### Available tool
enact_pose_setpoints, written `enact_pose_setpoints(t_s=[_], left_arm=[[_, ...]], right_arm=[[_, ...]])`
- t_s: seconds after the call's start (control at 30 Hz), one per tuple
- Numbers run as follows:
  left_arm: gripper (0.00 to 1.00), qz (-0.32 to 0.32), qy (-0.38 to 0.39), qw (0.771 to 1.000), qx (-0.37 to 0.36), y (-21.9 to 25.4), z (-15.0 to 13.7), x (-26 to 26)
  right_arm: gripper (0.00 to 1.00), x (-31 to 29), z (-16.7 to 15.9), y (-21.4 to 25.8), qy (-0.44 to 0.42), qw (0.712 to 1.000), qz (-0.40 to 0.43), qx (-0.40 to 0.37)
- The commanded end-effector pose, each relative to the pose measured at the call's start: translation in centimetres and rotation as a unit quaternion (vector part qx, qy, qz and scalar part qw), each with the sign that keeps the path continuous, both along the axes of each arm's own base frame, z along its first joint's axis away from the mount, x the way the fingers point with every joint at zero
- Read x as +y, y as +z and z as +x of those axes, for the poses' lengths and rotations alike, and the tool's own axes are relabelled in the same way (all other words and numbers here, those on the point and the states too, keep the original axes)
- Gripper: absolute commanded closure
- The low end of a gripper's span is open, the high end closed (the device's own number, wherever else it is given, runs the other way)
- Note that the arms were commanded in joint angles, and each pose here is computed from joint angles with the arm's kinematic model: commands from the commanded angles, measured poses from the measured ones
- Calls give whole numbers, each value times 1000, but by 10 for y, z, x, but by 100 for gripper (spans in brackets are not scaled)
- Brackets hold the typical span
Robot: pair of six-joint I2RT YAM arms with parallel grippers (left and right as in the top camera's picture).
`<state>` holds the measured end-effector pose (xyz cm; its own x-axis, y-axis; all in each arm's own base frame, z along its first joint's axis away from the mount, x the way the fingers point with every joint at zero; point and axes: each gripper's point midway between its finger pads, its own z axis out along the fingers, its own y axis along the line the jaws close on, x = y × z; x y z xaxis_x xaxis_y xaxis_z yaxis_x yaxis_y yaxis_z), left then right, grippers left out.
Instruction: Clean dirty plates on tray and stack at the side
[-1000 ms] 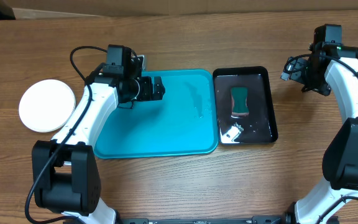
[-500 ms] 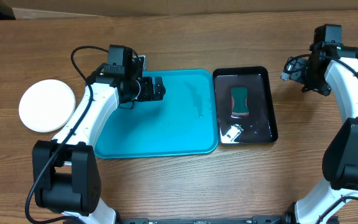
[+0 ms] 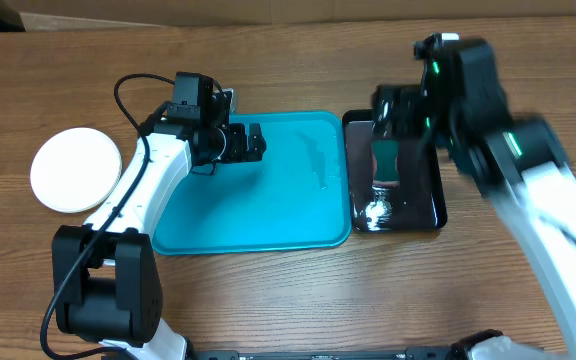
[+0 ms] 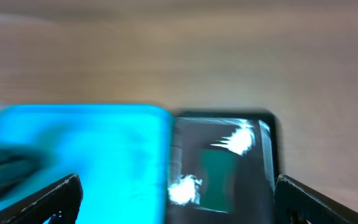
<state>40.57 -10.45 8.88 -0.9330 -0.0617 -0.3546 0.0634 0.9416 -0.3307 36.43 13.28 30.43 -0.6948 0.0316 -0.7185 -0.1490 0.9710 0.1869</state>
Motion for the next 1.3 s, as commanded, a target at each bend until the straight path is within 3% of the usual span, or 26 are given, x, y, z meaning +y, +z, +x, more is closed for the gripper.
enact_pose_setpoints(t_s=[0.0, 0.2, 0.3, 0.43, 0.57, 0.73, 0.9, 1.03, 1.27], left_arm=[[0, 6, -11, 1000, -18, 11, 0, 1], [0, 6, -11, 1000, -18, 11, 0, 1], [0, 6, -11, 1000, -18, 11, 0, 1], [0, 6, -11, 1000, -18, 11, 0, 1], [0, 6, -11, 1000, -18, 11, 0, 1], [0, 6, -11, 1000, -18, 11, 0, 1], [0, 6, -11, 1000, -18, 11, 0, 1], [0, 6, -11, 1000, -18, 11, 0, 1], [0, 6, -11, 1000, -18, 11, 0, 1]], right_arm=[[0, 10, -52, 71, 38, 994, 38, -92], [0, -15, -135, 150, 62, 969, 99, -216], [0, -58, -175, 180, 17, 952, 98, -290], [0, -97, -223, 182, -19, 934, 91, -345], [0, -120, -248, 156, -65, 919, 83, -380], [0, -125, -237, 129, -100, 888, 84, -441], [0, -90, -214, 128, -3, 829, 52, -557], [0, -83, -199, 113, 12, 792, 56, -608], [0, -81, -179, 57, 9, 800, 53, -598]])
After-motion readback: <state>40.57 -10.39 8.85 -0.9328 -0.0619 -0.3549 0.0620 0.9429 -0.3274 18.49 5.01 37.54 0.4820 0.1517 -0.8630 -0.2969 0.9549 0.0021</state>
